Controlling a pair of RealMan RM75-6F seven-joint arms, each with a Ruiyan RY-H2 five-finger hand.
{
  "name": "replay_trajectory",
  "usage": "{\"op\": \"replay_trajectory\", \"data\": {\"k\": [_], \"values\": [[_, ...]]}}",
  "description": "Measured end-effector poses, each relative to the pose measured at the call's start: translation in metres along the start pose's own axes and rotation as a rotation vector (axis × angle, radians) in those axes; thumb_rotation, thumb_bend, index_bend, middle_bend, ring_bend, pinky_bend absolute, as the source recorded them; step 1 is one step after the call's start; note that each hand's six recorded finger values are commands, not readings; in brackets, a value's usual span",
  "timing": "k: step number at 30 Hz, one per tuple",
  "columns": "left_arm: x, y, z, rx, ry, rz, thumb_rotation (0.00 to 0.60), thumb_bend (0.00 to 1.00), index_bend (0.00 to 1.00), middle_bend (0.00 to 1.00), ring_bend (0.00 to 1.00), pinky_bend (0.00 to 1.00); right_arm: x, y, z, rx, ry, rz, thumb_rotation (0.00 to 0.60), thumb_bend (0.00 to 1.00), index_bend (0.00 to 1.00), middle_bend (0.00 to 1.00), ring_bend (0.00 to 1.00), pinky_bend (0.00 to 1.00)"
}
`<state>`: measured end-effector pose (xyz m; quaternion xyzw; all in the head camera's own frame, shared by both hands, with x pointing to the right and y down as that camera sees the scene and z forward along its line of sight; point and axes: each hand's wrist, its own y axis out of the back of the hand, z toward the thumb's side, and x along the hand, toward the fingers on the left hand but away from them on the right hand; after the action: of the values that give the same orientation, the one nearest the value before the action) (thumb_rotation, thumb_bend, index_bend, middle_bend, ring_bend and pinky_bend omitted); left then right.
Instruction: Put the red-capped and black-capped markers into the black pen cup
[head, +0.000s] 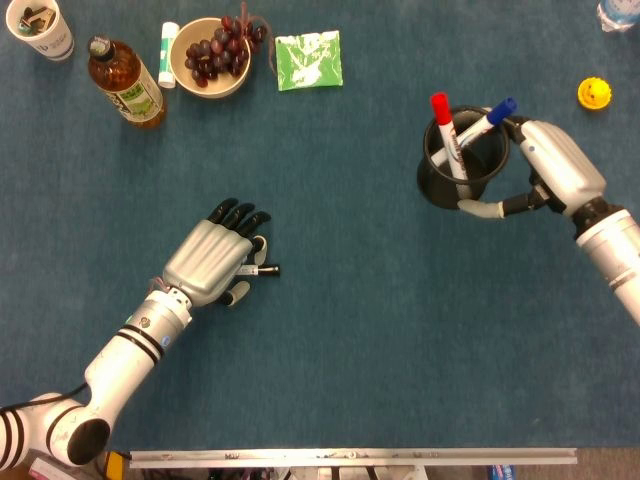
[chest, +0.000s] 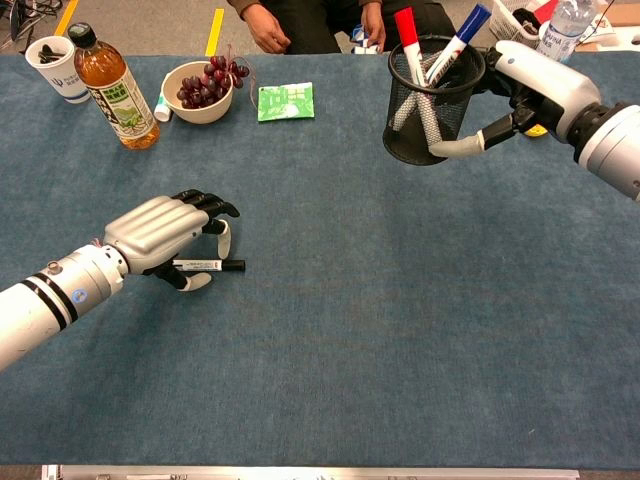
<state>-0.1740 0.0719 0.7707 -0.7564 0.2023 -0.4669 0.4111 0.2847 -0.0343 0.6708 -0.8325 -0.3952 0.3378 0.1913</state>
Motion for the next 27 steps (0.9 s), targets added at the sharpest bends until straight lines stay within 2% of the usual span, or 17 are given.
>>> {"op": "replay_trajectory", "data": {"k": [27], "values": [[0.0105, -0.0033, -0.0010, 0.021, 0.014, -0.019, 0.600, 0.28, 0.51, 0.15, 0.09, 0.09, 0.0013, 0.0056, -0.0061, -0.026, -0.009, -0.014, 0.600, 0.37, 0.50, 0.43, 0.29, 0.23]]}}
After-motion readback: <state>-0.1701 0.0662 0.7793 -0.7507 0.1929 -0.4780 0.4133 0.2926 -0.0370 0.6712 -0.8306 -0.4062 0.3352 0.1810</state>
